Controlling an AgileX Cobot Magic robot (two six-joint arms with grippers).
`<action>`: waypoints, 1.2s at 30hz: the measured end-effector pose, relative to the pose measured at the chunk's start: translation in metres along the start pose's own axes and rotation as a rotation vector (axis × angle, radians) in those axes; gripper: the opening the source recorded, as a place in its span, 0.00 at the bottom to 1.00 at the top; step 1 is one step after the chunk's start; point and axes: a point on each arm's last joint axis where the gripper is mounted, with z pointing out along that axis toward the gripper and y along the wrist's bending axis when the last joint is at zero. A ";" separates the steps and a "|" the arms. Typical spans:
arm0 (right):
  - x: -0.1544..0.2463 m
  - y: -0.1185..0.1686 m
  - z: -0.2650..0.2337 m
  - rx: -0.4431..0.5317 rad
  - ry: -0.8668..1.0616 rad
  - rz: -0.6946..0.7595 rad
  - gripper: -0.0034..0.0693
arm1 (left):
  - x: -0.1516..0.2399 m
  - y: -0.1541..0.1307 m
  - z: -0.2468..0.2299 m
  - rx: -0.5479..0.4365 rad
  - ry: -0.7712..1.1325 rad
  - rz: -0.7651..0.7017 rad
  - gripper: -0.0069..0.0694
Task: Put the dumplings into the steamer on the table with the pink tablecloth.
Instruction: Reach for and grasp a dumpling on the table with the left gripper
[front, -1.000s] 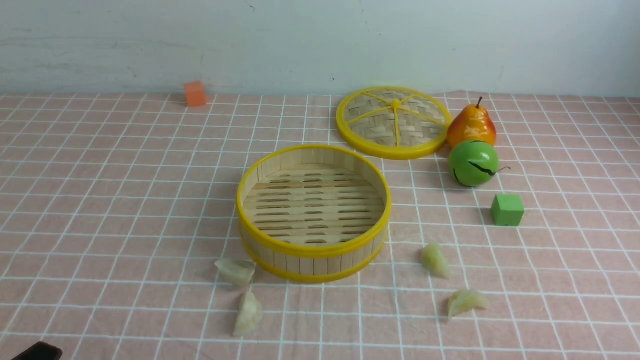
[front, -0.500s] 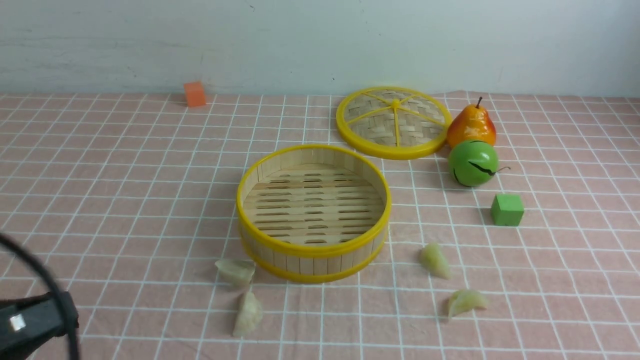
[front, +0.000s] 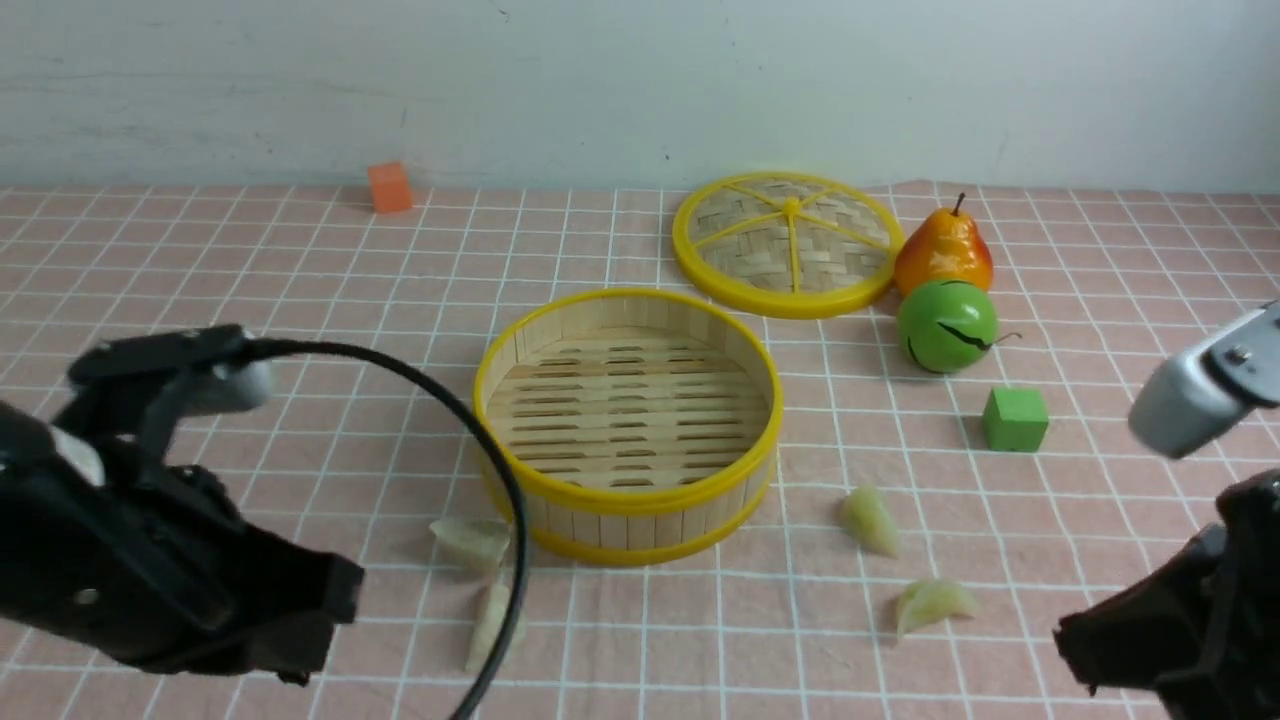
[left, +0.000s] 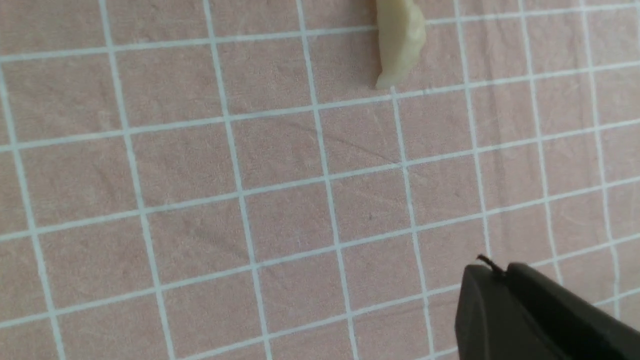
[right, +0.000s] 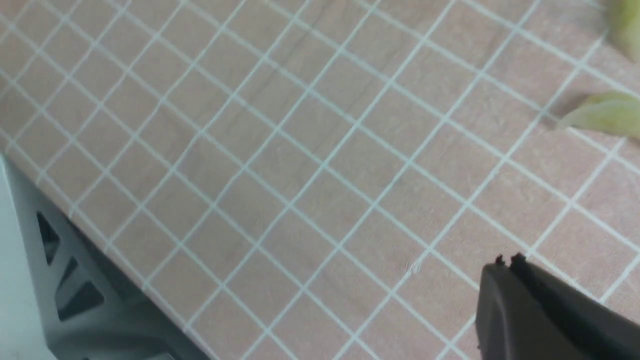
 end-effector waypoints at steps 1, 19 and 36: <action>0.001 0.002 0.001 -0.003 0.011 -0.017 0.04 | -0.005 -0.002 0.010 -0.013 0.021 -0.003 0.21; 0.015 0.018 -0.034 0.054 -0.093 -0.119 0.06 | -0.088 0.004 0.134 -0.124 -0.029 -0.510 0.76; 0.030 0.020 -0.036 0.065 -0.120 -0.124 0.07 | -0.094 0.011 0.161 -0.134 -0.074 -0.586 0.67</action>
